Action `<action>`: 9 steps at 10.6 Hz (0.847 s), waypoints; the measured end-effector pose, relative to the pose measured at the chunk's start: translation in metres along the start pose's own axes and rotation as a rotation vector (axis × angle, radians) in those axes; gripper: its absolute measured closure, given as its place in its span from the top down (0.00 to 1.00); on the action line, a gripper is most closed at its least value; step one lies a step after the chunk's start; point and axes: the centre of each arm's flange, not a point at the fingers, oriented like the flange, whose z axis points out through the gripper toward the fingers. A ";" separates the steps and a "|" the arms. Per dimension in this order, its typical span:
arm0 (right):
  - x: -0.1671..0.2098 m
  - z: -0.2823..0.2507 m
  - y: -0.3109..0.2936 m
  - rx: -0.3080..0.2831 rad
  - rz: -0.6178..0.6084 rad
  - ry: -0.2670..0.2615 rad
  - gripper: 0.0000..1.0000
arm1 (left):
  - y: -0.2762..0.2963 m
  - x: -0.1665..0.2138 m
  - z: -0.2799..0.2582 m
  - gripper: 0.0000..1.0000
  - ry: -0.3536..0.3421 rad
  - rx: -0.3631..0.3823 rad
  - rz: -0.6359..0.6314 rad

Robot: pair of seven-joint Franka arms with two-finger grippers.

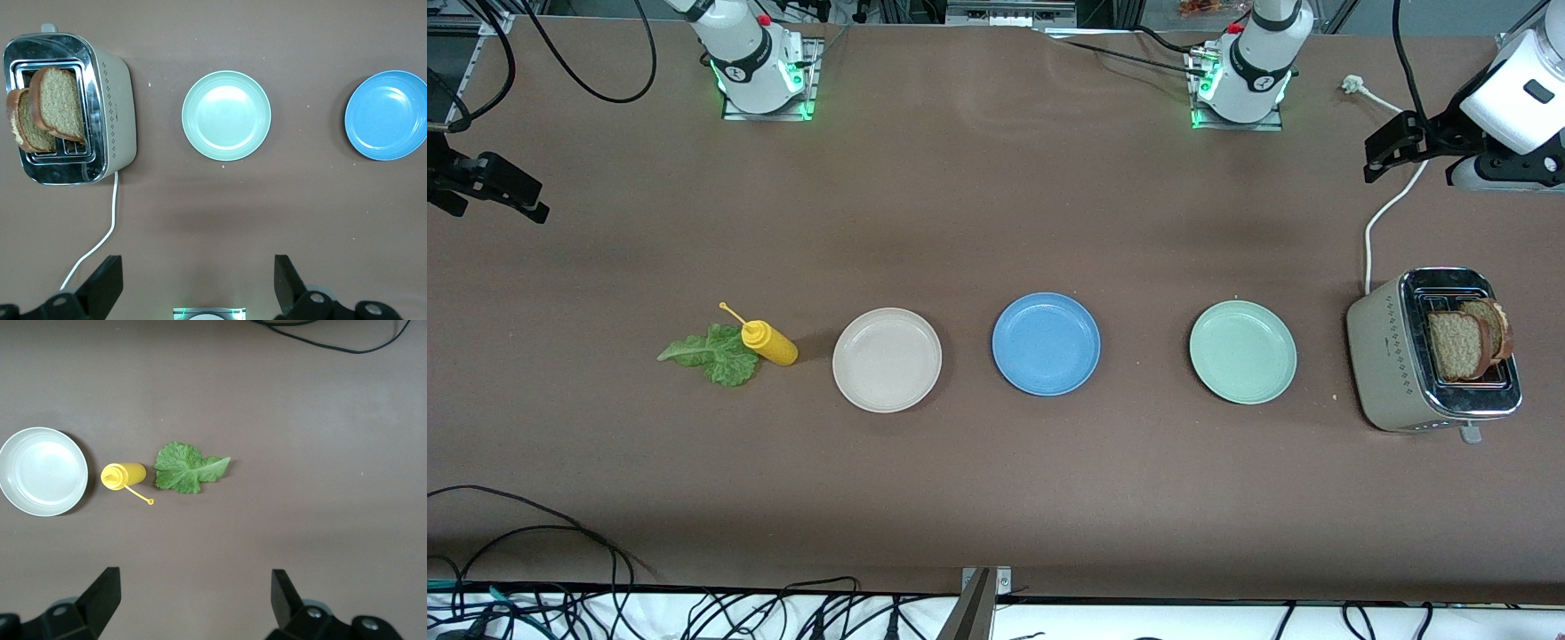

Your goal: Make sandwich in blue plate with both arms

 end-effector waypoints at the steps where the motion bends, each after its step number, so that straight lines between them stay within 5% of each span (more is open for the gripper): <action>1: 0.000 0.001 0.000 0.000 0.000 -0.002 1.00 | 0.000 0.000 0.000 1.00 -0.002 0.000 -0.001; 9: 0.001 0.002 -0.001 0.000 -0.001 -0.003 1.00 | -0.011 -0.001 0.005 1.00 -0.037 0.000 -0.021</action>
